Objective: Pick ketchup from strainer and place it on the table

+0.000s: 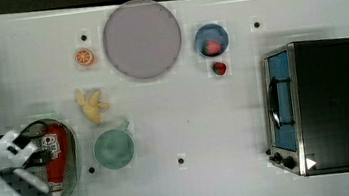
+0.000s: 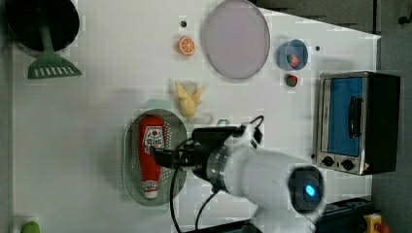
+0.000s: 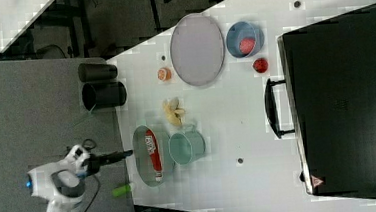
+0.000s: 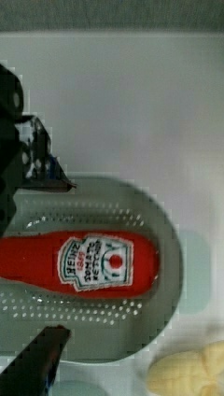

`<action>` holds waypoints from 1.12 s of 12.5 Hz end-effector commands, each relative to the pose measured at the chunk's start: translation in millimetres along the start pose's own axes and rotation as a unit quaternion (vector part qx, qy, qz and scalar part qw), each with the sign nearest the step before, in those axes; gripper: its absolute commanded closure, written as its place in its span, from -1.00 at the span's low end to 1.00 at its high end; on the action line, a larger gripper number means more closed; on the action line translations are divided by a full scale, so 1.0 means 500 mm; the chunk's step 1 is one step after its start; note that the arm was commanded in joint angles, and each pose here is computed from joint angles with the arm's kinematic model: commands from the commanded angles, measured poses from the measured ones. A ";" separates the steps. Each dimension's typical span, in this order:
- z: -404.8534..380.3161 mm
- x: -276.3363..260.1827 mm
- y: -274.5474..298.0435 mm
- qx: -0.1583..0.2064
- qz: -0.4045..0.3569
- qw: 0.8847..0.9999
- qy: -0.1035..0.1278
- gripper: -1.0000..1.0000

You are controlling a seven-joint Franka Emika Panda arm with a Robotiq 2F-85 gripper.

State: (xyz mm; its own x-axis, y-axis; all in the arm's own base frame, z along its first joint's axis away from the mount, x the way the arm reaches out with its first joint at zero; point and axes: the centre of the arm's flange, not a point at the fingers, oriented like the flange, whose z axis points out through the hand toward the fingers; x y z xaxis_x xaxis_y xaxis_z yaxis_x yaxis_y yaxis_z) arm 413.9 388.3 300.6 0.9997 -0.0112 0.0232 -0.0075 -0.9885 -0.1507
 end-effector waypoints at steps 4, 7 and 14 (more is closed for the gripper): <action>0.156 -0.006 0.041 0.004 0.048 0.999 -0.022 -1.00; 0.206 0.000 0.036 -0.002 0.046 0.999 -0.020 -1.00; 0.263 -0.001 0.020 -0.025 0.028 0.999 -0.014 -0.13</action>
State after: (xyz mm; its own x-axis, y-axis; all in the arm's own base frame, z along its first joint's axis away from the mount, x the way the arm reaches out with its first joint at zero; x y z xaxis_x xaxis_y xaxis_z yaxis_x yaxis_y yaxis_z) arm 418.6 391.5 164.1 0.9995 -0.0248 -0.0202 -0.0267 -0.9949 -0.0972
